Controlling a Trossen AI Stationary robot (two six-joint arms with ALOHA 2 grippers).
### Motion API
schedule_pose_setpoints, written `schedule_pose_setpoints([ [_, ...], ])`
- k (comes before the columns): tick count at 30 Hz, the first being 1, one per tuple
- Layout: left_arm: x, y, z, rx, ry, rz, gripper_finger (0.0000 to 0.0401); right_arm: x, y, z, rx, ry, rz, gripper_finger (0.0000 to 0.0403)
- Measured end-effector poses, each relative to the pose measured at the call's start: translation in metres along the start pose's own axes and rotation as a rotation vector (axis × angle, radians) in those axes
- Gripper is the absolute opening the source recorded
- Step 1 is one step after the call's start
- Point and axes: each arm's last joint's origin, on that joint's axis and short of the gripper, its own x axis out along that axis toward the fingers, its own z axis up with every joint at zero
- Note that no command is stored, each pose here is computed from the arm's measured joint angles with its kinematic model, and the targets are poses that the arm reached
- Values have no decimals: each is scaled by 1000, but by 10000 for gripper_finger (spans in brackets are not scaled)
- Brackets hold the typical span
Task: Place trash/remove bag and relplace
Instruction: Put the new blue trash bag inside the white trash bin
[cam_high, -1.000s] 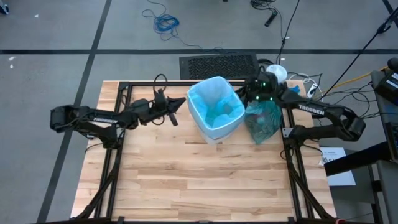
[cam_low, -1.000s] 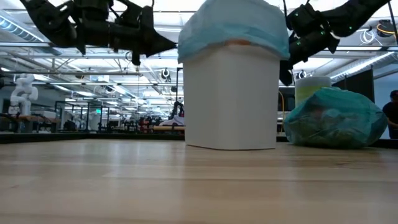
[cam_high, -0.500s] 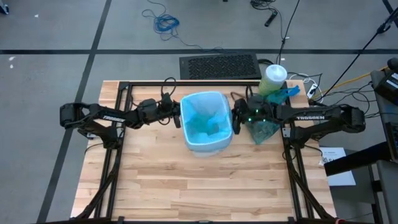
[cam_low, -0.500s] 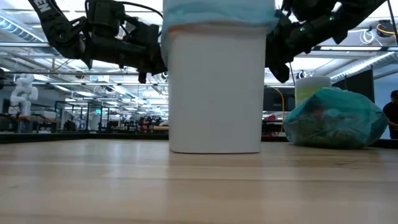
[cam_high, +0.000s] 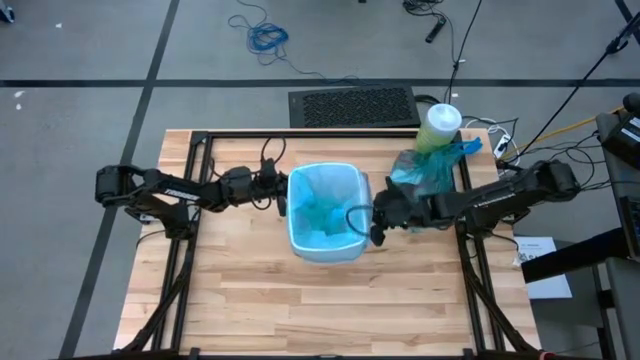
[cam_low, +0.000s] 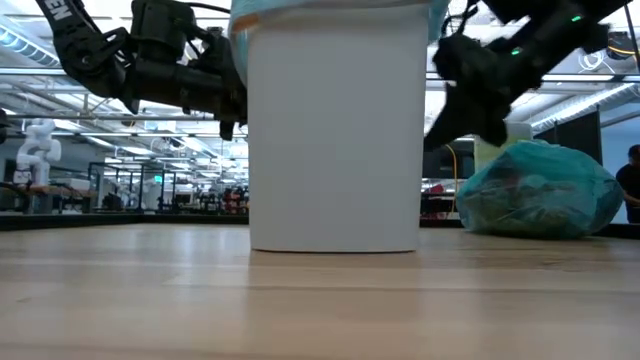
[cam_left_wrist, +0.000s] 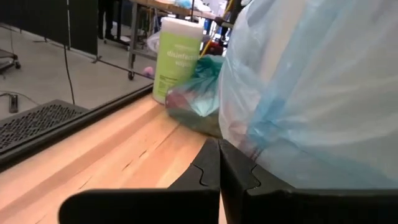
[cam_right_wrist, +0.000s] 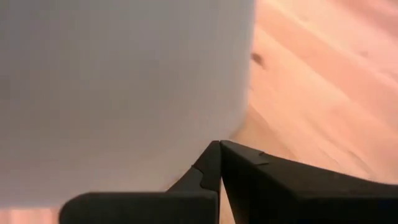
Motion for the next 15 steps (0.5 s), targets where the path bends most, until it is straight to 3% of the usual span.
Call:
schedule_pose_setpoints([
  [6, -4, -1, 7, 4, -28, -3, 0, -36, 6, -11, -20, -91, -163, 0],
  [15, -7, -3, 13, 9, -54, -8, 0, -118, 18, -9, -110, -484, -159, 0],
])
